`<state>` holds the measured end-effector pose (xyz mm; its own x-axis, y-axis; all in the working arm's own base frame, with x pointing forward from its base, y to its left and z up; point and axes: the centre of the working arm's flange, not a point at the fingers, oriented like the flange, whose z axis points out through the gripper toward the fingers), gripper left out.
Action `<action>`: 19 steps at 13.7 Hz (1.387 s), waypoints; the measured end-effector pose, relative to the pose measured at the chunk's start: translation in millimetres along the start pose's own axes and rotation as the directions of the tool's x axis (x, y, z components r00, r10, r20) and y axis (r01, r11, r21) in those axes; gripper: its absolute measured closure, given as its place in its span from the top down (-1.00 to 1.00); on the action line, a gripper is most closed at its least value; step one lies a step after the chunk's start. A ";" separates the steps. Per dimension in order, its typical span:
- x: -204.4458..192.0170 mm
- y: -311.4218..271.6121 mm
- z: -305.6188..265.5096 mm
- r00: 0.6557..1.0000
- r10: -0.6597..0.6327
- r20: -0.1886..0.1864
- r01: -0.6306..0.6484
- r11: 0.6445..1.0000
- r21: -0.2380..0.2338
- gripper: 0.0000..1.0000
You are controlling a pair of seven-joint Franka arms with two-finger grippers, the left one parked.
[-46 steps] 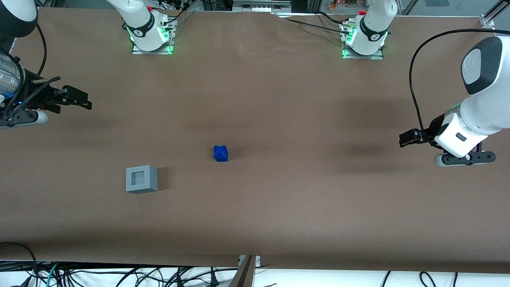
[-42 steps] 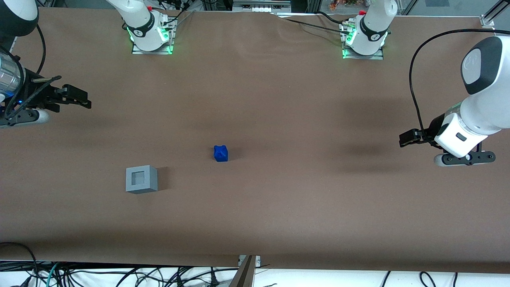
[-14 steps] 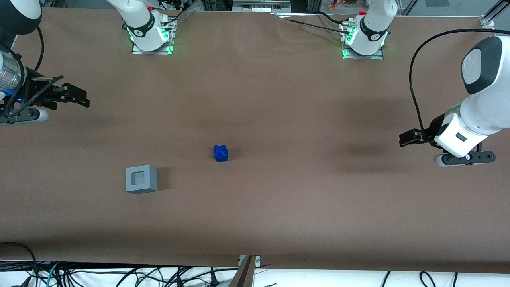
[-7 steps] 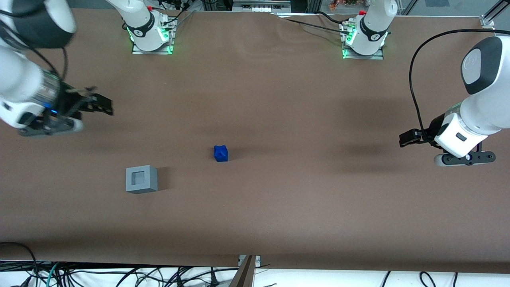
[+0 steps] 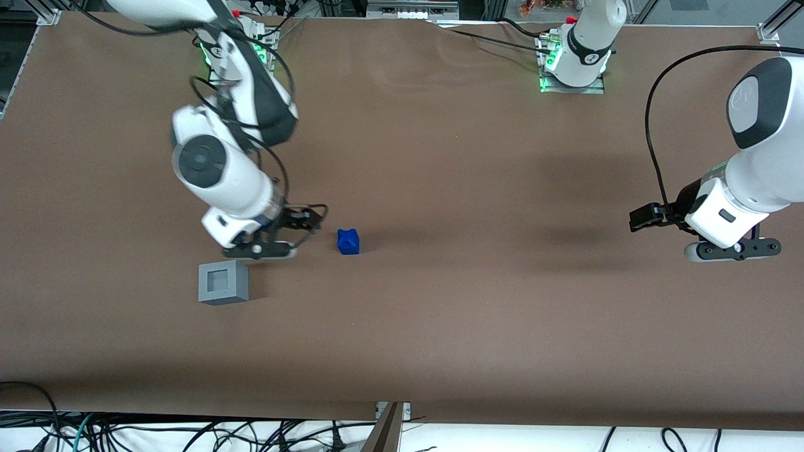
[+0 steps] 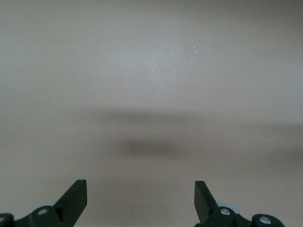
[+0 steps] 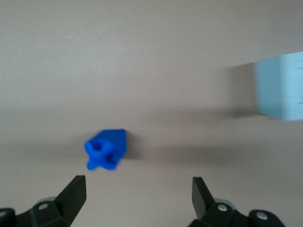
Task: Insert blue part into gray base with right arm
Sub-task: 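Move the open right gripper over the blue block and lower it, then close the right gripper on the blue block and lift it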
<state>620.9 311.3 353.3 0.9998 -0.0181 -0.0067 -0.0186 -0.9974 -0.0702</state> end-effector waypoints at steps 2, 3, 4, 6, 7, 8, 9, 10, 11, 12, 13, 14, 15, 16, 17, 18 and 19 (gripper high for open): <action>-3.5 -23.9 38.3 0.999 0.027 -0.018 -0.027 1.000 0.014 0.98; -6.7 -34.2 50.9 0.999 0.041 -0.024 -0.040 0.999 0.020 0.98; -9.8 -42.1 59.0 0.998 0.049 -0.028 -0.048 0.999 0.024 0.98; -13.3 -50.8 70.3 0.998 0.051 -0.034 -0.050 0.998 0.030 0.98; -13.5 -52.1 75.8 0.998 0.050 -0.036 -0.049 0.998 0.032 0.98; -13.0 -51.6 82.7 0.998 0.053 -0.036 -0.051 0.998 0.032 0.98; -12.5 -50.8 90.3 0.998 0.059 -0.036 -0.058 0.998 0.032 0.98; -12.9 -50.4 98.5 0.997 0.067 -0.035 -0.066 0.997 0.032 0.97; -14.6 -50.7 106.1 0.997 0.071 -0.035 -0.070 0.997 0.033 0.97; -17.4 -52.4 113.2 0.997 0.074 -0.037 -0.073 0.997 0.035 0.97; -21.3 -54.7 119.6 0.996 0.078 -0.035 -0.077 0.996 0.034 0.97; -25.4 -57.9 124.8 0.996 0.077 -0.033 -0.076 0.997 0.031 0.96; -29.2 -61.7 128.6 0.997 0.073 -0.032 -0.072 0.997 0.026 0.93; -31.7 -64.0 131.2 0.997 0.071 -0.033 -0.070 0.997 0.020 0.91; -32.7 -65.0 132.3 0.997 0.069 -0.034 -0.069 0.997 0.016 0.75; -32.5 -64.8 132.4 0.997 0.070 -0.035 -0.069 0.997 0.015 0.56; -31.8 -63.7 132.4 0.997 0.070 -0.037 -0.069 0.998 0.013 0.56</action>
<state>589.6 384.7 226.0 0.9956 -0.0903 0.0254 -0.0880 -0.9927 -0.0820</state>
